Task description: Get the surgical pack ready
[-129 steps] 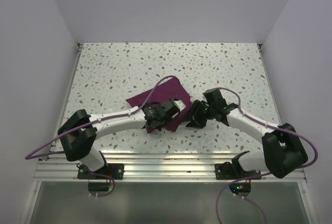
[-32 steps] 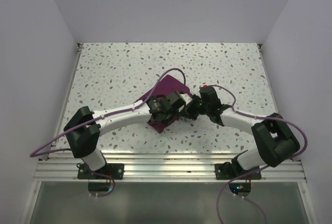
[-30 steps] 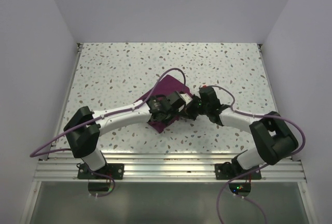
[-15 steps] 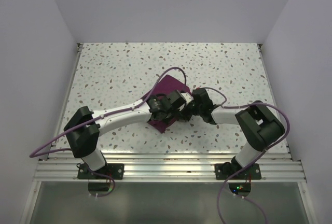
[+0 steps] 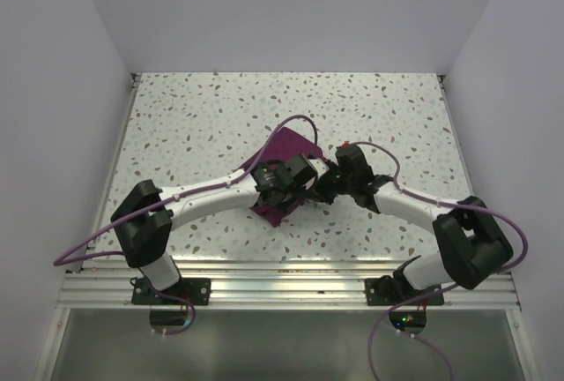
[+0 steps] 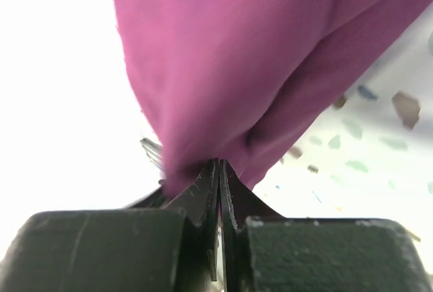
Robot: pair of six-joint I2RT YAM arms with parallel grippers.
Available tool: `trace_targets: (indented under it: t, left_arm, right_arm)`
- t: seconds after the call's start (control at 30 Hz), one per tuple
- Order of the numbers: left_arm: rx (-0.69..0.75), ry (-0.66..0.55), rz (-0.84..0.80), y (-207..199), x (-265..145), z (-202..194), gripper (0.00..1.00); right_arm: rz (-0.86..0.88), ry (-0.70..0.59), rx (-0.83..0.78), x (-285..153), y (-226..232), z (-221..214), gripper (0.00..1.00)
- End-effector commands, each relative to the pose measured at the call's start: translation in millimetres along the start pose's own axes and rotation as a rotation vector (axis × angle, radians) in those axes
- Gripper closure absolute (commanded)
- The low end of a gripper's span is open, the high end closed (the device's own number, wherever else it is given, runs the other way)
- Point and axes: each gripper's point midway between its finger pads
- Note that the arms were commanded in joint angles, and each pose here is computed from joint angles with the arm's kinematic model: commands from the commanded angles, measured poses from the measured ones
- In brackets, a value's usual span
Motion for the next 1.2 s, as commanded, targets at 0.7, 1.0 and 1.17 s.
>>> trace_targets:
  t: [0.7, 1.0, 1.17]
  left_arm:
    - [-0.028, -0.08, -0.042, -12, -6, 29, 1.0]
    - [-0.026, -0.08, -0.038, -12, -5, 28, 1.0]
    - [-0.022, -0.078, -0.025, -8, -4, 28, 1.0]
  right_arm:
    - [0.061, 0.043, -0.06, 20, 15, -9, 1.0]
    - [0.056, 0.038, -0.078, 9, 19, -10, 1.0]
    - [0.012, 0.038, -0.101, -8, 11, -16, 1.0]
Point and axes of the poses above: each gripper's point midway between its finger pads, its own x axis out along the fingers, its own y axis along the line the jaws close on, z = x × y, and after that the axes turned 11 degrees about -x, right-handed
